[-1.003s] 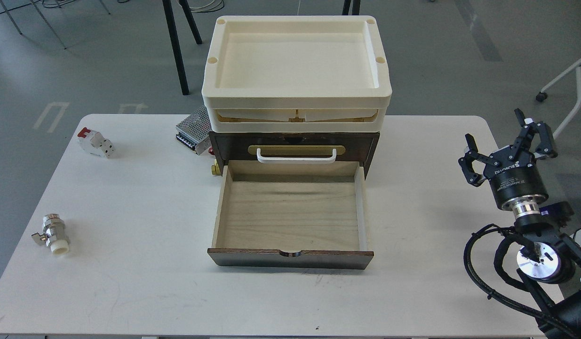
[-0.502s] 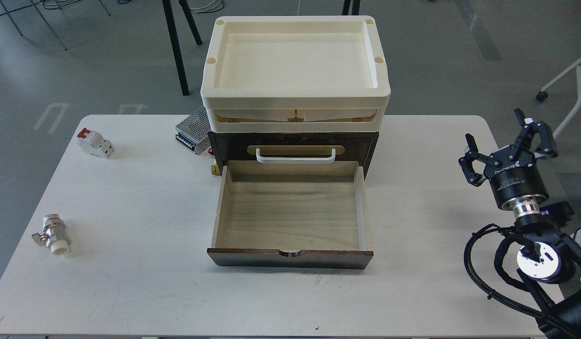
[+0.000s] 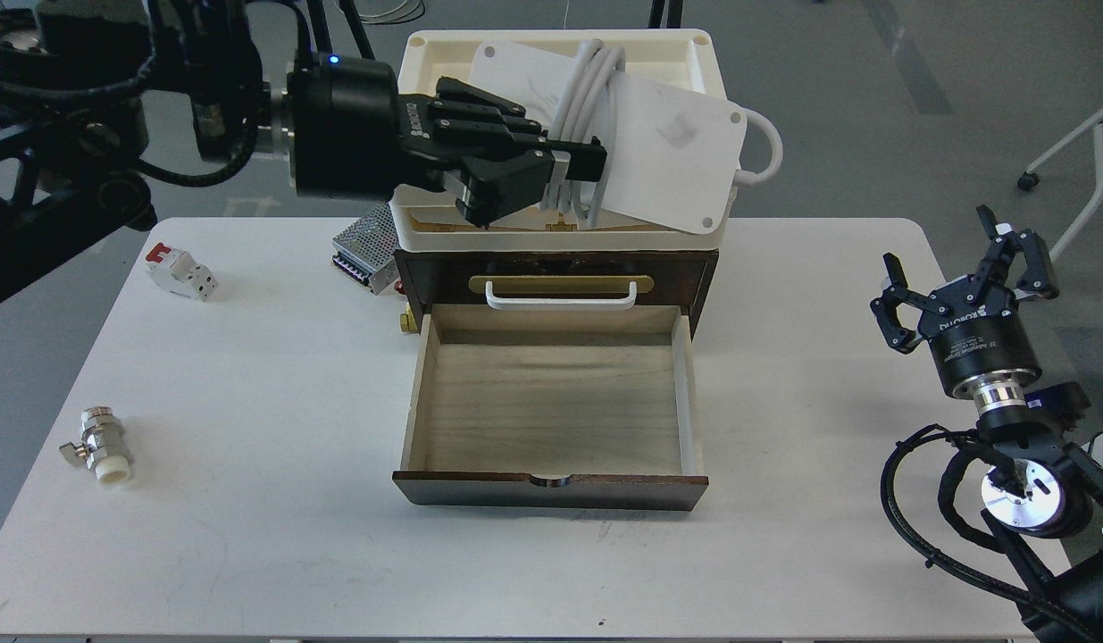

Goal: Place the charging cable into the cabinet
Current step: 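Carry the adapter with the left hand over the open drawer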

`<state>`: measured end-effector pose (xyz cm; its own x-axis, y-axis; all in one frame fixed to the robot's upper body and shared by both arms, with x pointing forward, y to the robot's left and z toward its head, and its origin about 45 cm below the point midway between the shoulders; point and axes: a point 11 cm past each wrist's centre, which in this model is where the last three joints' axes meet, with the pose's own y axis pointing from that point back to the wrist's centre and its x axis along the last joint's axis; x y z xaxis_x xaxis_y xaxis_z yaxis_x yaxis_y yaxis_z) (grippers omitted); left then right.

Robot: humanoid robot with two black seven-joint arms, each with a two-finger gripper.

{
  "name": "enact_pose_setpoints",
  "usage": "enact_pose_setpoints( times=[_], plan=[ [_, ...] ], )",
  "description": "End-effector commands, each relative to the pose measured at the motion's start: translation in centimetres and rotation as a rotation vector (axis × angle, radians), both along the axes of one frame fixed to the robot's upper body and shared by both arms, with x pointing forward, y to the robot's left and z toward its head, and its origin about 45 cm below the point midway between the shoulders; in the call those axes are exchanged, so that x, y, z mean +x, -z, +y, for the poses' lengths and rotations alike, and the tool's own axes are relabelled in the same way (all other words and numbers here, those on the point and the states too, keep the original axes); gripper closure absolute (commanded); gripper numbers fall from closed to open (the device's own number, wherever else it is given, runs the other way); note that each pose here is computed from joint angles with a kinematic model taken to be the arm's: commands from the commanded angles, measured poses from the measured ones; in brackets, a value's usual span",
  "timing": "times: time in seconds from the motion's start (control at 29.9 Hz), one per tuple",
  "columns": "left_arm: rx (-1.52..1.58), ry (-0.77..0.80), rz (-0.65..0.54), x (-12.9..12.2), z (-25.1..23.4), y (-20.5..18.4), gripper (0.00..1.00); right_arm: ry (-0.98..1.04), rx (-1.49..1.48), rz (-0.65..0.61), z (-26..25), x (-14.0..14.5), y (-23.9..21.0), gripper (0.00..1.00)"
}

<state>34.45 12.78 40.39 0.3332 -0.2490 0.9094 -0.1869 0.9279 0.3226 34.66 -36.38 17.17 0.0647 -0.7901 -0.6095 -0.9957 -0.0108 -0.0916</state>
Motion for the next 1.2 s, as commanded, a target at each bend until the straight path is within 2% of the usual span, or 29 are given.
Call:
enact_pose_setpoints(
  times=[0.0, 0.3, 0.6, 0.84, 1.17],
  plan=[
    [0.032, 0.028, -0.003, -0.4, -1.1, 2.0, 0.98, 0.000, 0.000, 0.001, 0.0, 0.0, 0.0, 0.01],
    [0.108, 0.031, 0.069, -1.8, -1.0, 9.4, 0.98, 0.000, 0.000, 0.001, 0.0, 0.0, 0.0, 0.01],
    [0.142, 0.025, 0.126, -3.0, -0.8, 13.6, 0.98, 0.000, 0.000, 0.001, 0.0, 0.0, 0.0, 0.00],
    [0.165, -0.034, 0.216, -2.9, -0.2, 17.8, 0.97, 0.000, 0.000, 0.001, 0.0, 0.0, 0.0, 0.01],
    [0.148, -0.162, 0.252, -1.1, 2.1, 21.3, 0.97, 0.000, 0.000, 0.001, 0.0, 0.0, 0.0, 0.01]
  ],
)
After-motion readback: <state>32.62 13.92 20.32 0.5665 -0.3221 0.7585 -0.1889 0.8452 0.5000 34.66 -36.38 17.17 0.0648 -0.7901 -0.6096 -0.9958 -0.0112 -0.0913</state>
